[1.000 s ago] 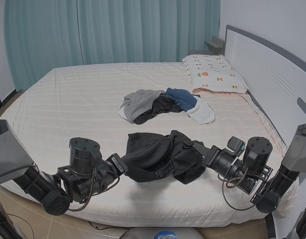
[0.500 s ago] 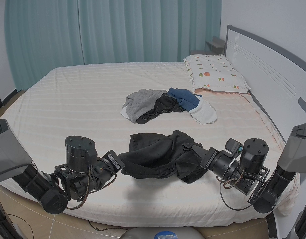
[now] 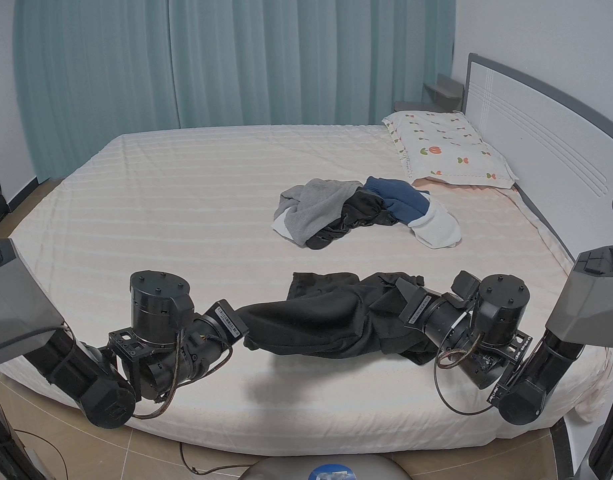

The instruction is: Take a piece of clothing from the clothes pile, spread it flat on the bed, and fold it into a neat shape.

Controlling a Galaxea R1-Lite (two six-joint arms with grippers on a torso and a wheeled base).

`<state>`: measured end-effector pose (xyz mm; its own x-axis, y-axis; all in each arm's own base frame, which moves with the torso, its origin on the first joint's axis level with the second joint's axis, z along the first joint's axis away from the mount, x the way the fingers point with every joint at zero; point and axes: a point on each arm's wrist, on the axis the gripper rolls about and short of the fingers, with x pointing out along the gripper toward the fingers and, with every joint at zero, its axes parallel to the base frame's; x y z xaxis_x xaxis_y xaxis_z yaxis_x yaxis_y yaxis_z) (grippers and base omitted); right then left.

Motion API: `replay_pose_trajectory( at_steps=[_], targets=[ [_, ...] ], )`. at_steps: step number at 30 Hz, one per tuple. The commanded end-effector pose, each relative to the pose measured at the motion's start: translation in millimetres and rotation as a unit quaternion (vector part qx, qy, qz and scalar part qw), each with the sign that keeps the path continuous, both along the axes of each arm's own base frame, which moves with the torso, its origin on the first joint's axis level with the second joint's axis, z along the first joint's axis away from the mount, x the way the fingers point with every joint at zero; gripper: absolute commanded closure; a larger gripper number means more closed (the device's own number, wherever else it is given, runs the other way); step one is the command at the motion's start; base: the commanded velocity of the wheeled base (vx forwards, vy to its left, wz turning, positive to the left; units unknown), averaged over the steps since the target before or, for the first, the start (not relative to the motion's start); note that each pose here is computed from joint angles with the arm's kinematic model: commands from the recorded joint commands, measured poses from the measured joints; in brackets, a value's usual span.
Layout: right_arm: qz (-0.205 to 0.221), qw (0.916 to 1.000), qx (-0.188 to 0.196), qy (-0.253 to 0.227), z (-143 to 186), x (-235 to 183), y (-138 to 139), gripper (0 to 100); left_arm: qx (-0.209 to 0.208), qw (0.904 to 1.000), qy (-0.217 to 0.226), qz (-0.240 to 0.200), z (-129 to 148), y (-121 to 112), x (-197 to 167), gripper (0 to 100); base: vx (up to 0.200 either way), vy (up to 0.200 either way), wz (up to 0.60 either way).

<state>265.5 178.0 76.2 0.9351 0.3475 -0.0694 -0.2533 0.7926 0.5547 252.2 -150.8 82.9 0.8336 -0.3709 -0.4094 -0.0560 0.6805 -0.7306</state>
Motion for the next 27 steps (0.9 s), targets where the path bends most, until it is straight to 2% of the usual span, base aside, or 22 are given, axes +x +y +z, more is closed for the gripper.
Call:
replay_pose_trajectory(
  at_steps=[1, 7, 14, 17, 22, 27],
  targets=[
    [-0.007, 0.9999, -0.008, -0.005, -0.8, 2.2, 2.0, 100, 0.005, 1.0000, 0.000, -0.001, -1.1, -0.1, 0.4, 100, 0.000, 0.200, 0.00],
    [-0.004, 1.0000, -0.004, -0.008, 0.9, 2.5, 1.8, 100, 0.022, 0.9997, -0.014, 0.001, 3.8, 5.1, 0.6, 100, 0.000, 0.200, 0.00],
    [-0.005, 0.9995, 0.017, -0.027, 8.4, 6.8, 2.5, 100, 0.020, 0.9995, -0.023, 0.004, 8.5, 7.1, 1.0, 100, 0.000, 0.200, 0.00],
    [-0.004, 0.9994, 0.022, -0.026, 9.1, 6.4, 2.3, 100, 0.019, 0.9995, -0.024, 0.005, 9.7, 7.3, 0.6, 100, 0.000, 0.200, 0.00],
    [0.016, 0.9977, 0.064, -0.012, 11.5, 6.5, 1.3, 100, 0.020, 0.9996, -0.022, 0.005, 9.1, 7.5, 0.2, 100, 0.000, 0.200, 0.00],
    [0.010, 0.9979, 0.063, -0.010, 9.7, 8.8, -0.8, 100, 0.019, 0.9995, -0.023, 0.007, 9.5, 8.4, 0.6, 100, 0.000, 0.200, 0.00]
  ],
)
